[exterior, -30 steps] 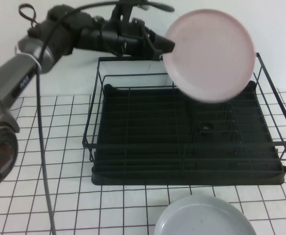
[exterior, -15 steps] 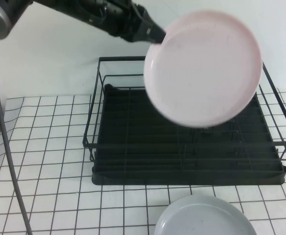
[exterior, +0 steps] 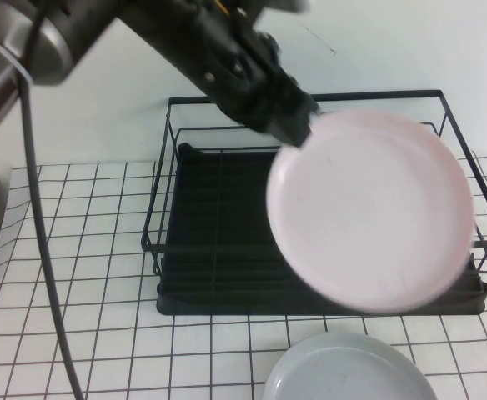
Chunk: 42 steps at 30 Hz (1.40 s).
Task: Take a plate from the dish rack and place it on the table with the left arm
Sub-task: Place the plate from the table
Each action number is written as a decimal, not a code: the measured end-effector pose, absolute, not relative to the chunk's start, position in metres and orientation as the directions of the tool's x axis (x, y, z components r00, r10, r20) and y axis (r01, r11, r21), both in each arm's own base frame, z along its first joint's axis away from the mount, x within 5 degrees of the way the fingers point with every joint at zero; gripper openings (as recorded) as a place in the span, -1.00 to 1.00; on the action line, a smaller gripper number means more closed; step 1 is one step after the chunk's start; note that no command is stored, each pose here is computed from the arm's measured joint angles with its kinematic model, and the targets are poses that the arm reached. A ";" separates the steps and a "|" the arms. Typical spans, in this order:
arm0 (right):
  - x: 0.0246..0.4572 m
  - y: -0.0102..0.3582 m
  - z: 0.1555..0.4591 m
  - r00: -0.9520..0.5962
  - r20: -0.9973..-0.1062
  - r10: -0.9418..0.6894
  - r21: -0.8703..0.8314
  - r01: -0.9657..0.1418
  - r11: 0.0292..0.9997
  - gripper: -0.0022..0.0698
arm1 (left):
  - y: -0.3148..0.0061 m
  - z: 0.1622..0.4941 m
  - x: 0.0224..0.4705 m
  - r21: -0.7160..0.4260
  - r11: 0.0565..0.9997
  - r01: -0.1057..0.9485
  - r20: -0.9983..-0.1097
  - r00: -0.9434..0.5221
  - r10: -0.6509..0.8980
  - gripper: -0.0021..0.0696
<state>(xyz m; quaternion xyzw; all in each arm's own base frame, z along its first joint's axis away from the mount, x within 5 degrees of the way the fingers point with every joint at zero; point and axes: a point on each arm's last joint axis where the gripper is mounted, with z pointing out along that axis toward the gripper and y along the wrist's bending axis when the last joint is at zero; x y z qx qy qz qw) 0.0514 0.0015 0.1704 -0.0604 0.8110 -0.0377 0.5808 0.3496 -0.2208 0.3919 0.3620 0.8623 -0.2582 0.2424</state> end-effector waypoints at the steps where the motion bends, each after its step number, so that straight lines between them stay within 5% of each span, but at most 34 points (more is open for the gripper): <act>1: 0.051 0.001 0.170 -0.318 -0.937 -0.142 -0.131 -0.054 0.990 -0.94 | -0.225 0.388 0.344 -0.279 0.602 0.748 -0.586 -0.629 0.510 -0.93; 15: 0.051 0.001 0.170 -0.318 -0.937 -0.142 -0.131 -0.054 0.990 -0.94 | -0.221 0.318 0.285 -0.405 0.635 0.658 -0.313 -0.752 0.580 -0.93; 25: 0.051 0.001 0.170 -0.318 -0.937 -0.142 -0.131 -0.054 0.990 -0.94 | -0.237 0.276 0.276 -0.396 0.658 0.641 -0.347 -0.768 0.539 -0.93; 42: 0.051 0.001 0.170 -0.318 -0.937 -0.142 -0.131 -0.054 0.990 -0.94 | -0.250 0.215 0.294 -0.391 0.686 0.613 -0.247 -0.788 0.564 -0.93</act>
